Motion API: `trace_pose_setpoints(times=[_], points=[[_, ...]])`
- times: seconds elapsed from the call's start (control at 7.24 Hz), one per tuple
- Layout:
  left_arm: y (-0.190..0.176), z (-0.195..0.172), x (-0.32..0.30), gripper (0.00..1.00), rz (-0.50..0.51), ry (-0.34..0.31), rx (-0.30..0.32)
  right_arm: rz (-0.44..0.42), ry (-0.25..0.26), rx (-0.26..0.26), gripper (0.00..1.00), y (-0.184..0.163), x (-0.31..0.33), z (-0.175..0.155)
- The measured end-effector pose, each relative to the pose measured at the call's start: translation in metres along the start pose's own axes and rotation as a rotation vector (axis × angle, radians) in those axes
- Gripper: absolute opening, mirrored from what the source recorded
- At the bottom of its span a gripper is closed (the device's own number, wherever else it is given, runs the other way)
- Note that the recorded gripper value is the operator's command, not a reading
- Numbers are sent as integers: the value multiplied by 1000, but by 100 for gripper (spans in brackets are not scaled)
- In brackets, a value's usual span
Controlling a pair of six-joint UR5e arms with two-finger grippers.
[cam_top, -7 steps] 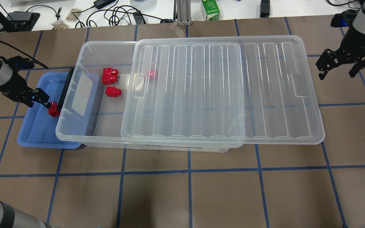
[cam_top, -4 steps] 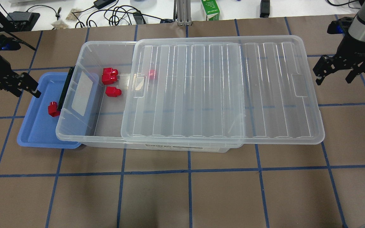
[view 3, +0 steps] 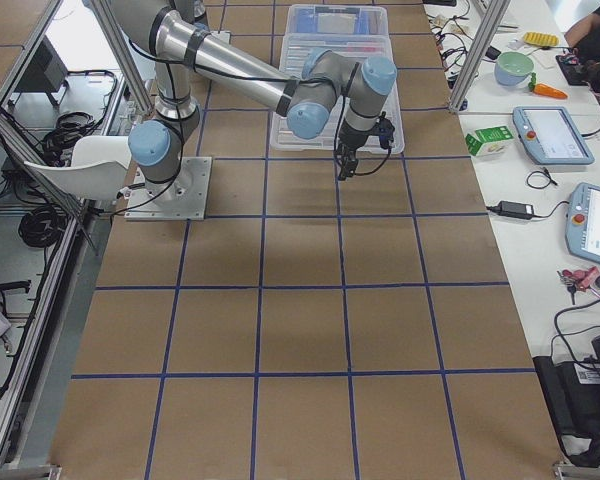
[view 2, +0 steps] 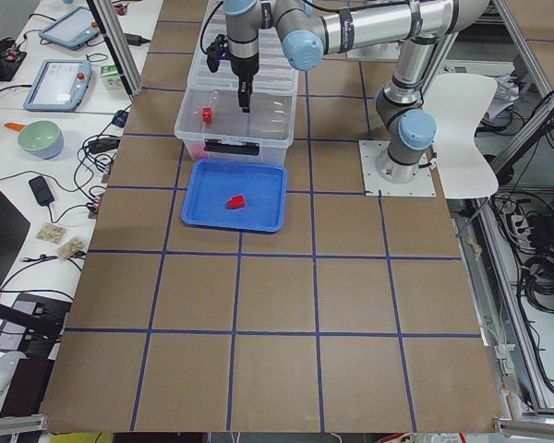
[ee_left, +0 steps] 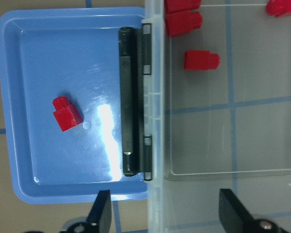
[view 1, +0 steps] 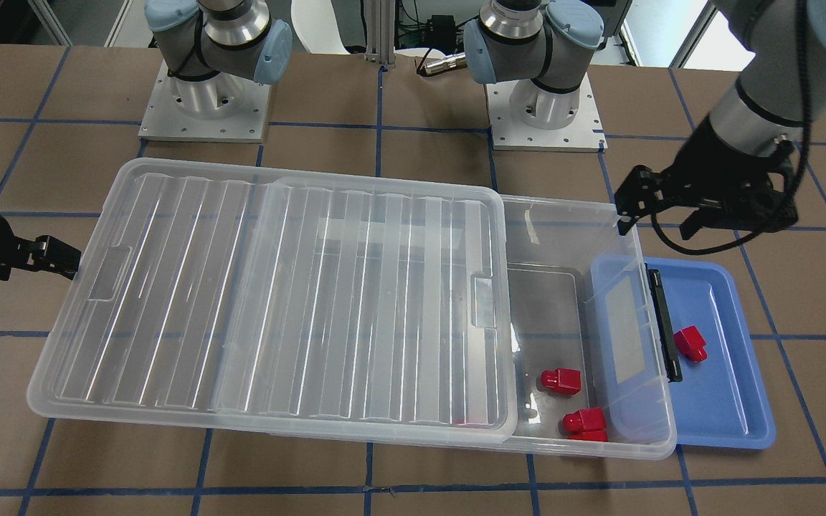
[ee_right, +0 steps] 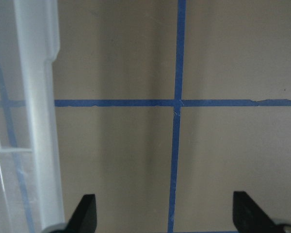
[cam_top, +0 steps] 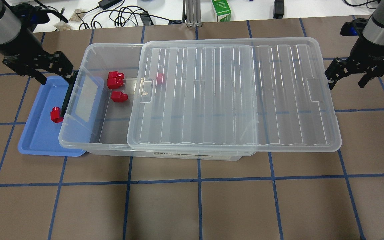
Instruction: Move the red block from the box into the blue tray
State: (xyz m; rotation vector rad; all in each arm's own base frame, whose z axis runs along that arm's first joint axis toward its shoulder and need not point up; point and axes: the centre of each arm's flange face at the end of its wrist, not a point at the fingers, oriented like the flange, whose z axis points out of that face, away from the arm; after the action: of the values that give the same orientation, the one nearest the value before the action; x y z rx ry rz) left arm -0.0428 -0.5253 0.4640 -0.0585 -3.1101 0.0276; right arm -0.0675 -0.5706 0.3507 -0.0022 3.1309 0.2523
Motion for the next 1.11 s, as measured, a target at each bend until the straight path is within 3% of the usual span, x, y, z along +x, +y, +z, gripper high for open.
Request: trace_pose_setpoints(times=[0.28,0.41,0.83,1.11], points=[[13,-30,65,100,15,-5,34,4,-6,2,100,-3,-19,1],[16,-42,79,100,26,-3,17,11,-2,1,100,-4,-35,1],[24,-46,71,100,12,-1,-7,29,9,-2,100,-6,-83,3],[22,-42,62,100,5,-32,-13,30,18,-3,100,-6,-116,6]])
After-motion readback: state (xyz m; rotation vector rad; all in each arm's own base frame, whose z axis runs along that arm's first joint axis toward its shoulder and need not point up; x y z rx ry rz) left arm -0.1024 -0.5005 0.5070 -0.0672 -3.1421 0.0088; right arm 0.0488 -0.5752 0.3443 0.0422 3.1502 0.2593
